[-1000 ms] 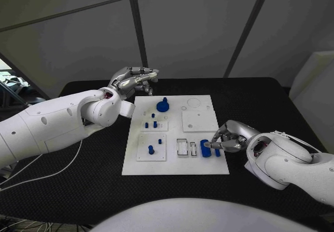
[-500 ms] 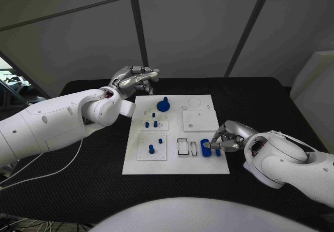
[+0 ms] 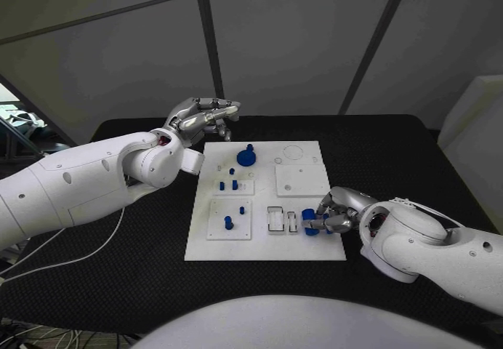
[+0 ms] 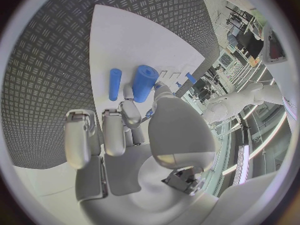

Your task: Assemble the parts on the task board

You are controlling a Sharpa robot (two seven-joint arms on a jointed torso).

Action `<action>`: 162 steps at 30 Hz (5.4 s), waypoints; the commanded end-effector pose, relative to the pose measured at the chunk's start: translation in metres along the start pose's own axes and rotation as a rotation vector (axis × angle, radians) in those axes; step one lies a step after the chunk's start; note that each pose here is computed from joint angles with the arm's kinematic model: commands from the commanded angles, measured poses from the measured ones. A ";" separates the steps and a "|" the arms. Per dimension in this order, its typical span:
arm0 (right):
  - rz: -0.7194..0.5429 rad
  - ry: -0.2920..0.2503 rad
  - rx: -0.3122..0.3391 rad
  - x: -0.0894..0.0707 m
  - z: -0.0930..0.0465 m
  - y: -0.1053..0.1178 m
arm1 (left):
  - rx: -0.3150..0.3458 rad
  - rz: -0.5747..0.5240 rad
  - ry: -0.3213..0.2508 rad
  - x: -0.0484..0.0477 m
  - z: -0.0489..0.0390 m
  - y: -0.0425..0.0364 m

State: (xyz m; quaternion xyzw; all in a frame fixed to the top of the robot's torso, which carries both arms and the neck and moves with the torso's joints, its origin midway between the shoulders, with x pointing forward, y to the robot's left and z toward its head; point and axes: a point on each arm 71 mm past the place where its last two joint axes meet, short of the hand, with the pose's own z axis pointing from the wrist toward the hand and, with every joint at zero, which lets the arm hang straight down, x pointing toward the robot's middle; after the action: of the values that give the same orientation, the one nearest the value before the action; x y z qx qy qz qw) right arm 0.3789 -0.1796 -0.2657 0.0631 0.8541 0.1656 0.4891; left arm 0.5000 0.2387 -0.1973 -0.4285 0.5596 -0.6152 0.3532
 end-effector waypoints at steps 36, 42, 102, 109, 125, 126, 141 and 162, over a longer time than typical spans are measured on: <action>0.200 -0.138 -0.024 -0.006 -0.016 0.011 | 0.009 -0.006 0.008 0.0012 0.0004 -0.0016; 0.215 -0.133 -0.042 -0.006 -0.019 0.017 | 0.009 -0.006 0.008 0.0012 0.0006 -0.0015; 0.175 0.019 -0.088 0.013 0.015 0.063 | 0.010 -0.006 0.010 0.0027 0.0001 -0.0023; 0.178 -0.009 -0.083 0.011 0.016 0.062 | 0.010 -0.006 0.010 0.0025 0.0000 -0.0024; 0.140 -0.063 -0.139 0.006 0.008 0.062 | 0.010 -0.005 0.008 0.0015 -0.0005 -0.0025; 0.134 -0.061 -0.144 0.006 0.007 0.063 | 0.010 -0.006 0.008 0.0015 -0.0004 -0.0025; 0.118 -0.059 -0.173 0.007 0.006 0.069 | 0.009 -0.006 0.009 0.0017 0.0002 -0.0021; 0.050 -0.059 -0.134 0.007 0.014 0.058 | 0.008 -0.006 0.010 0.0019 0.0007 -0.0017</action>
State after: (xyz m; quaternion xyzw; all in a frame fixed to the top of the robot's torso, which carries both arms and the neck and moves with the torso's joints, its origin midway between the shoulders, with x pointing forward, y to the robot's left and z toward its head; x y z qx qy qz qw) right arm 0.3849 -0.1216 -0.2595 0.0691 0.8264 0.2326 0.5081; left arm 0.4997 0.2380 -0.1971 -0.4281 0.5598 -0.6158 0.3525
